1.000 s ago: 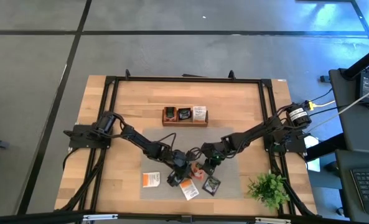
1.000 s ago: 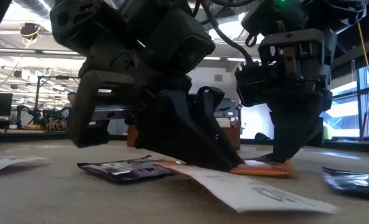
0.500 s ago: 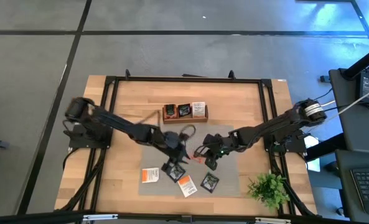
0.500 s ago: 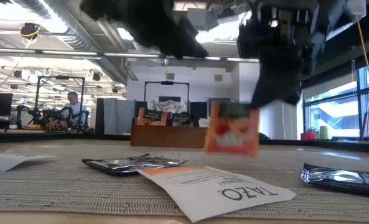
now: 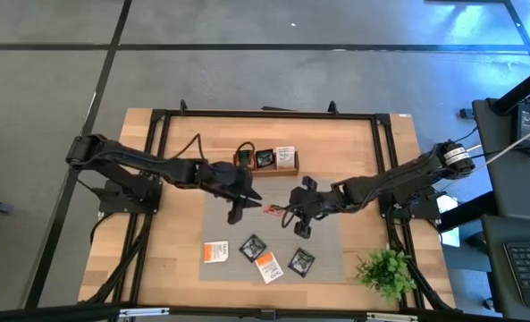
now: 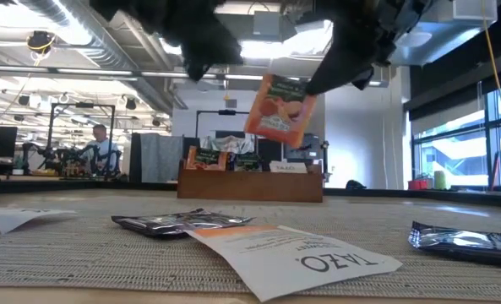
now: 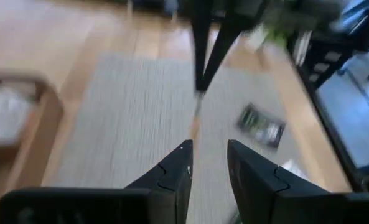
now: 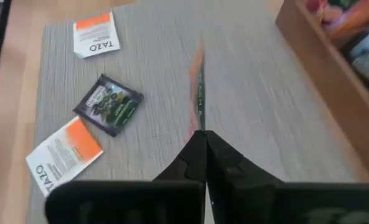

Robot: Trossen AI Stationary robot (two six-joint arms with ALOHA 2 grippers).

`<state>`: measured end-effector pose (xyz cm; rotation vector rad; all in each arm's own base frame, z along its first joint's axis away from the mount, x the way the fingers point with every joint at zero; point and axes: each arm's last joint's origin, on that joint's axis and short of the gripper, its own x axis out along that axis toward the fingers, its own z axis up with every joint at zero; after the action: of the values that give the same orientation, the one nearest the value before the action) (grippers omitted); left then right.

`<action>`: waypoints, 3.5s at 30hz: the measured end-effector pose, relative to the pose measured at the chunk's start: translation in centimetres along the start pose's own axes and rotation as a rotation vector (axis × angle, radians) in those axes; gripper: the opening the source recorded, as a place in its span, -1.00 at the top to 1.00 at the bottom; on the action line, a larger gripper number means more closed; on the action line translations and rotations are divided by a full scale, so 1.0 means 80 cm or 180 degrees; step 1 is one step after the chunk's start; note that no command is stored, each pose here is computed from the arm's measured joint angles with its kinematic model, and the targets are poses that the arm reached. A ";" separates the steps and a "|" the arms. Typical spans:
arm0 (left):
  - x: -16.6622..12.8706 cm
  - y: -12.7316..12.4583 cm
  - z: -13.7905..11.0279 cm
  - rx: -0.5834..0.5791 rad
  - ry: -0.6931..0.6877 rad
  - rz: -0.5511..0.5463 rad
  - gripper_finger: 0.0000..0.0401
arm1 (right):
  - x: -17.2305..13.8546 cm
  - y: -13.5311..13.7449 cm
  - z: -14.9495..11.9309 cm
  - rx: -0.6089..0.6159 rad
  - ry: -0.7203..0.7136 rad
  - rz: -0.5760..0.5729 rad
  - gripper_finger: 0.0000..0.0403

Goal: Pick & Place Tea
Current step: Put the orange tea bag into the left section of the wooden organizer

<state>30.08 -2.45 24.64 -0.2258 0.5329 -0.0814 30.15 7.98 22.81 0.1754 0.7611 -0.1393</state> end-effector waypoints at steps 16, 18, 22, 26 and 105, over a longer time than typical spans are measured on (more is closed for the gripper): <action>0.005 0.001 -0.008 -0.0083 0.0068 0.0042 0.50 | 0.004 -0.009 0.022 -0.0207 -0.0407 0.0009 1.00; 0.005 0.001 -0.007 -0.0082 0.0060 0.0042 0.49 | 0.004 -0.009 0.022 -0.0209 -0.0403 0.0008 1.00; 0.005 0.001 -0.007 -0.0035 0.0061 0.0043 0.49 | 0.004 -0.009 0.022 -0.0202 -0.0412 0.0015 1.00; 0.005 0.001 -0.007 -0.0024 0.0067 0.0007 0.49 | 0.004 -0.009 0.022 -0.0205 -0.0408 0.0015 1.00; 0.038 -0.017 0.041 0.0351 0.1321 0.0193 0.50 | 0.054 -0.002 0.019 -0.0427 -0.0529 0.0264 0.98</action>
<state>34.32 -3.57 26.22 -0.0833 0.9452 -0.0990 34.23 7.26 20.90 0.0665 0.5942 -0.0234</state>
